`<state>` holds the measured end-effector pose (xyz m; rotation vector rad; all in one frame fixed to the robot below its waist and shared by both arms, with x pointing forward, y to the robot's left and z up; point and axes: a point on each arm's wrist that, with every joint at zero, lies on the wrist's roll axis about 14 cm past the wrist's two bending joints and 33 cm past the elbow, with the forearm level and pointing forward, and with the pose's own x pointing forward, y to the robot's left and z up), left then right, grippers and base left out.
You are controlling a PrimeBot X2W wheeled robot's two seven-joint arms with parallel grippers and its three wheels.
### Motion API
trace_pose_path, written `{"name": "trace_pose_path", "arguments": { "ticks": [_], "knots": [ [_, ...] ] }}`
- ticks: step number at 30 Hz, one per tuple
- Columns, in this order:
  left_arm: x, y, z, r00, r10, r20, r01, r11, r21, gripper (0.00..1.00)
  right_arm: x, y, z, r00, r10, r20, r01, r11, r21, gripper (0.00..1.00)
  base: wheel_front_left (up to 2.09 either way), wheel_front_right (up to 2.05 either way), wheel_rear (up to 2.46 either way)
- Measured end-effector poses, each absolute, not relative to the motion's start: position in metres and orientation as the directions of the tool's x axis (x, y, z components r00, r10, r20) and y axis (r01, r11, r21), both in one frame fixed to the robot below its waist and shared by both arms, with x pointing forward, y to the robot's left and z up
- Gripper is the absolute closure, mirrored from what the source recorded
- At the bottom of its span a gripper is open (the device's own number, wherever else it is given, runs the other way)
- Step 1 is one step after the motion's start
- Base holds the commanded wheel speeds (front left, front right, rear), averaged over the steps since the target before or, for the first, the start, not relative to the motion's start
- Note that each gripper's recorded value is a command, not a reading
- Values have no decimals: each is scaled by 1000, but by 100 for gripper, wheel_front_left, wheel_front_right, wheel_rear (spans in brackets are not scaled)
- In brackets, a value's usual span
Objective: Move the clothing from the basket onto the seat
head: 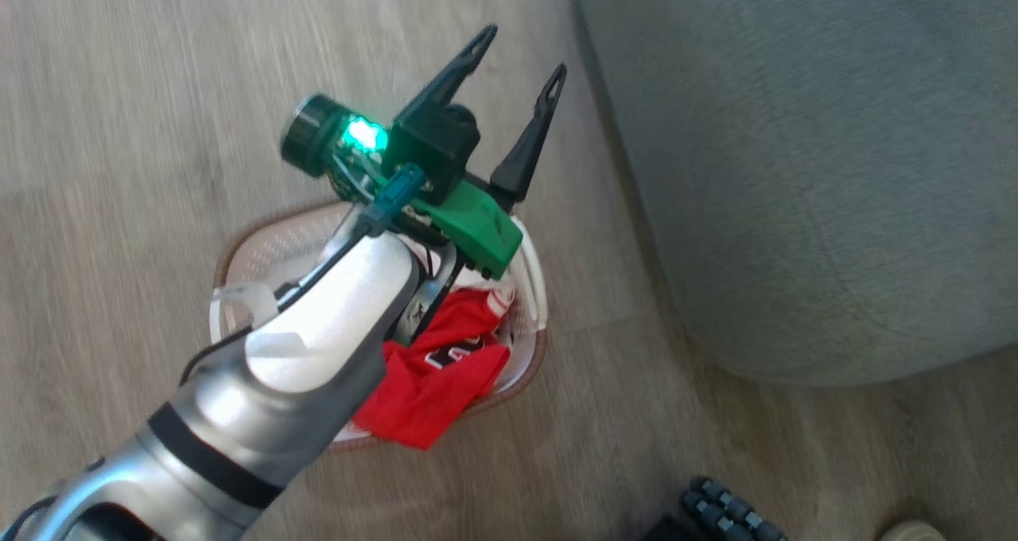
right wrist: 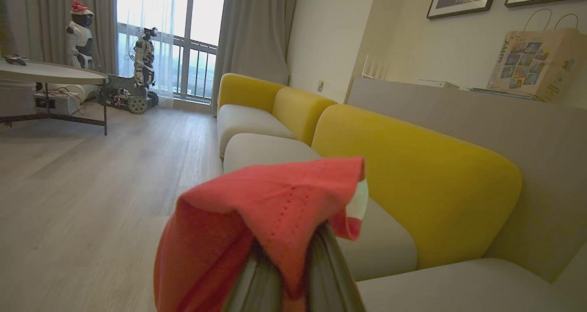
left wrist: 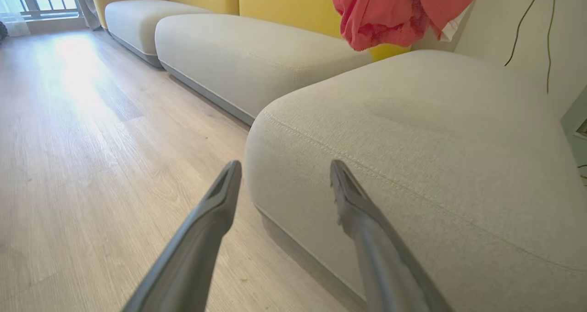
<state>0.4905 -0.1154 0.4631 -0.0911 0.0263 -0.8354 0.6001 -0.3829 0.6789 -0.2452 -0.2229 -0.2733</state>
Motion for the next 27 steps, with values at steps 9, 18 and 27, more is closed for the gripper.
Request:
{"name": "trace_pose_path", "arguments": {
  "ticks": [9,18,27],
  "knots": [
    [511,-93,426,702,-711,-37,705,702,-104,0,640,-407,575,939,-336,78,344,920,-187,100,0,0,0],
    [514,-79,396,718,-690,-93,682,724,-110,0,638,-383,453,931,-340,-133,322,936,-141,100,0,0,0],
    [512,-79,392,709,-698,-106,690,716,-102,0,623,-362,417,926,-319,-200,298,946,-128,0,0,0,0]
  ]
}}
